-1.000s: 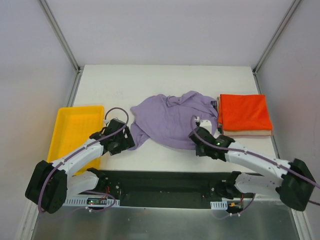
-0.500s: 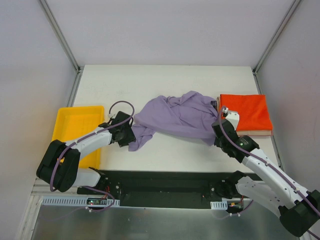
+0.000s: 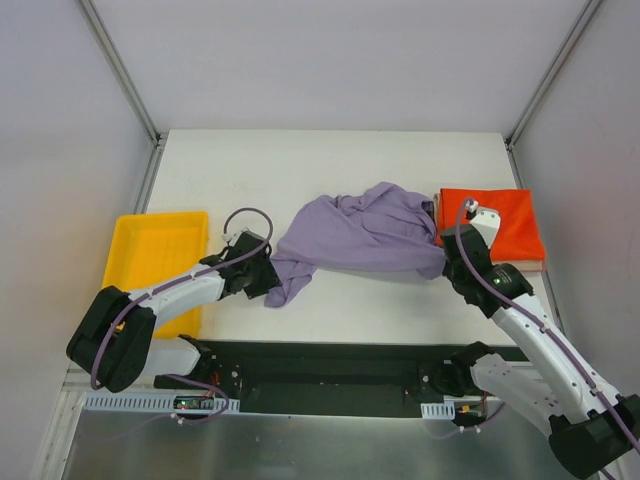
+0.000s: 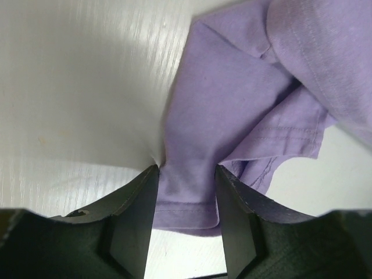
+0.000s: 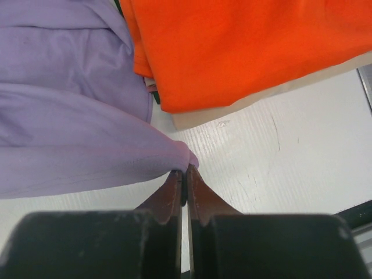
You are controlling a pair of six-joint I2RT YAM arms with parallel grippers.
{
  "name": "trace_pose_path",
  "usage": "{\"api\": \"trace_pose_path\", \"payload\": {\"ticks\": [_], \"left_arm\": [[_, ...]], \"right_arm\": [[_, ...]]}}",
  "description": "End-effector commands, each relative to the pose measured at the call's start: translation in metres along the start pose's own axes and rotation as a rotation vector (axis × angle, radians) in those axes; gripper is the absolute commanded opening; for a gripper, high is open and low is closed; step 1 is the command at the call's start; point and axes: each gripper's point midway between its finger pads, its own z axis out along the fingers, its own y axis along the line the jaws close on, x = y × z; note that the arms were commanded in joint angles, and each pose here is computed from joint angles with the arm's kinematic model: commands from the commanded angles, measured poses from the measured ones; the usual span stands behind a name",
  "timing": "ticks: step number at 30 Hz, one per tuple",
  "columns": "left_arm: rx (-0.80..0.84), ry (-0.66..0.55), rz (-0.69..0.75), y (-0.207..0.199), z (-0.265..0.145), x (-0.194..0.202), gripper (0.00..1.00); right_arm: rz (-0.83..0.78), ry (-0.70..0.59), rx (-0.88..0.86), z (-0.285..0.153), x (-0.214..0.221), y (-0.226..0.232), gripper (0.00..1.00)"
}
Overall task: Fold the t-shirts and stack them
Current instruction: Flatten out the tshirt
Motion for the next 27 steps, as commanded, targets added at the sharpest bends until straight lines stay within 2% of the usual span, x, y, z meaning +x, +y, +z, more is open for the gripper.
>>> {"api": "trace_pose_path", "payload": {"ticks": [1,10,21,24,27], "left_arm": [[-0.267,0.206,0.053,0.078,-0.012,0.061,0.45],[-0.234,0.251,0.11,0.068,-0.033,0.078,0.48],[-0.392,0.193,0.103,0.07,-0.012,0.066,0.46],[-0.392,0.169,0.098,0.066,-0.007,0.061,0.47],[-0.374,0.168,0.095,0.06,-0.002,0.06,0.42]], "right_arm": [[0.012,-0.044,0.015,-0.009,-0.021,-0.009,0.0],[-0.002,-0.025,-0.014,-0.005,-0.016,-0.004,0.0],[-0.015,-0.012,-0.053,-0.002,-0.012,0.003,0.0],[-0.021,-0.008,-0.055,-0.002,-0.01,0.003,0.01],[-0.022,-0.009,-0.055,-0.002,-0.01,0.003,0.0]]}}
